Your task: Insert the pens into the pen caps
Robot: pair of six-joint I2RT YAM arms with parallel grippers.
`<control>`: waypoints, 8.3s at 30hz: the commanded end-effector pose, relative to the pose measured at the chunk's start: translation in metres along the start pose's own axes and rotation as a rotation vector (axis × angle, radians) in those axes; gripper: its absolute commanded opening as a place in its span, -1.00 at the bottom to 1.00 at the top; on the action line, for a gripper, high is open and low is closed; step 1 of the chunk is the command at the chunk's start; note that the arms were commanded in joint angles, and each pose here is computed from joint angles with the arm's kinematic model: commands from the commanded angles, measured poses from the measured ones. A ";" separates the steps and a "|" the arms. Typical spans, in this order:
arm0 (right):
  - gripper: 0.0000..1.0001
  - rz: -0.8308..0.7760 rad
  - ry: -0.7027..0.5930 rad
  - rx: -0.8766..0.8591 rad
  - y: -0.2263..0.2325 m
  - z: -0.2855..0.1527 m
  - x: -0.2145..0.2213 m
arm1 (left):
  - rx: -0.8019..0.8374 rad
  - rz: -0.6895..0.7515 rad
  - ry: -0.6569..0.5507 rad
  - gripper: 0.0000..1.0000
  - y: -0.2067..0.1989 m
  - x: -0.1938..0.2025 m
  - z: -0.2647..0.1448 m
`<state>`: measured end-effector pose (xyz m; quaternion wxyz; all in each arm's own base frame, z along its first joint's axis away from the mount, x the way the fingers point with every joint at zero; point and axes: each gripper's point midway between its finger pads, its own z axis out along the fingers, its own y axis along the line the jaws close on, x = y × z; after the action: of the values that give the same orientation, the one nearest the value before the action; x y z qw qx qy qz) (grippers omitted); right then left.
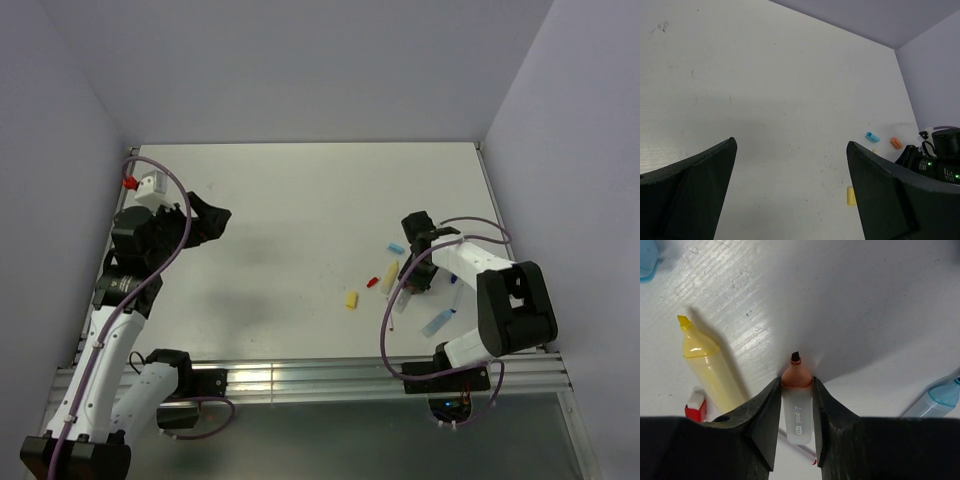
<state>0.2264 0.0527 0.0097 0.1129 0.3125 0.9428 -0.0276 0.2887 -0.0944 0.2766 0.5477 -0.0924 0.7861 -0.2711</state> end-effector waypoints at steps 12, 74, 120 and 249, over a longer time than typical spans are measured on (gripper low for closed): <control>-1.00 -0.051 -0.346 -0.422 0.078 -0.158 -0.070 | 0.336 -0.094 0.101 0.86 -0.050 0.021 0.015; 0.21 -0.331 -0.494 -0.749 0.212 -0.293 -0.023 | 0.418 -0.017 0.418 -0.99 -0.142 0.110 0.058; -0.30 0.194 -0.267 0.138 -0.040 -0.002 -0.180 | 0.515 0.146 0.487 -0.99 -0.119 0.123 -0.010; -1.00 -0.192 -0.508 -0.781 0.179 -0.243 -0.152 | 0.696 0.089 0.325 -0.99 -0.193 0.081 0.044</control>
<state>0.4026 0.1182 0.2161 0.3988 0.1520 0.8842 0.1896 0.2523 -0.2887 0.2405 0.3444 0.1610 0.7895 -0.4818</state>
